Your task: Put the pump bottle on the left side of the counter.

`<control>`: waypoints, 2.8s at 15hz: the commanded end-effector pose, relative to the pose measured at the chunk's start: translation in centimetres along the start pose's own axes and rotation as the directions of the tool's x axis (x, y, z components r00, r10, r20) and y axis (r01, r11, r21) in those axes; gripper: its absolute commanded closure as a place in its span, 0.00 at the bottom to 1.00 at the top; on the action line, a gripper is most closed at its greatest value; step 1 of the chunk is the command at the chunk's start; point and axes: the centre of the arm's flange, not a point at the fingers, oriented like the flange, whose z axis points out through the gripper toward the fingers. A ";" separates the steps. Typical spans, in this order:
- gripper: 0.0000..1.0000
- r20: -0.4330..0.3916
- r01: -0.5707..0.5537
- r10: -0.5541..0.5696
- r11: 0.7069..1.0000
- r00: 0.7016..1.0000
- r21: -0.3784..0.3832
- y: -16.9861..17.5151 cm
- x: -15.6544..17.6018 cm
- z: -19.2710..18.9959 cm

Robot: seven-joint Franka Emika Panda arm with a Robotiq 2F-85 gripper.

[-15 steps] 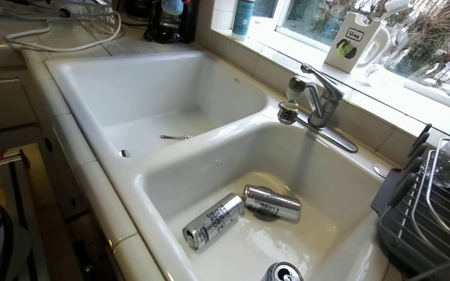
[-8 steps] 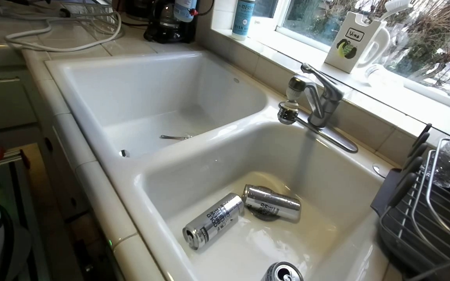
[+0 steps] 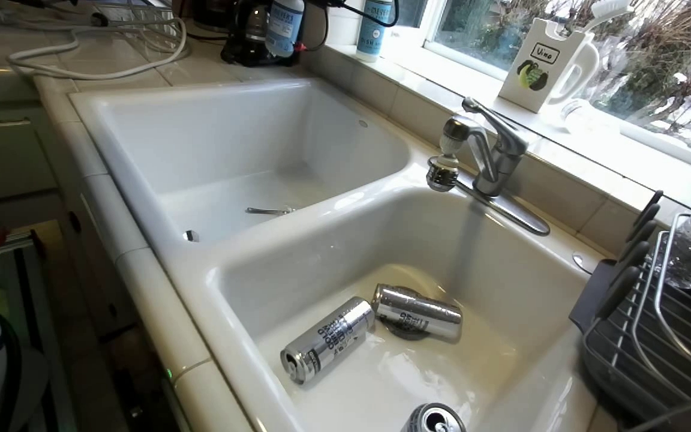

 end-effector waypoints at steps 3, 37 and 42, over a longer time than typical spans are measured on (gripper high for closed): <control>0.92 0.010 0.002 -0.002 1.000 1.000 0.008 0.6 0.2 1.2; 0.92 -0.043 0.236 -0.233 0.966 0.972 0.106 -0.6 -2.3 8.0; 0.37 -0.039 0.203 -0.199 0.971 0.979 0.130 -0.3 -2.3 8.7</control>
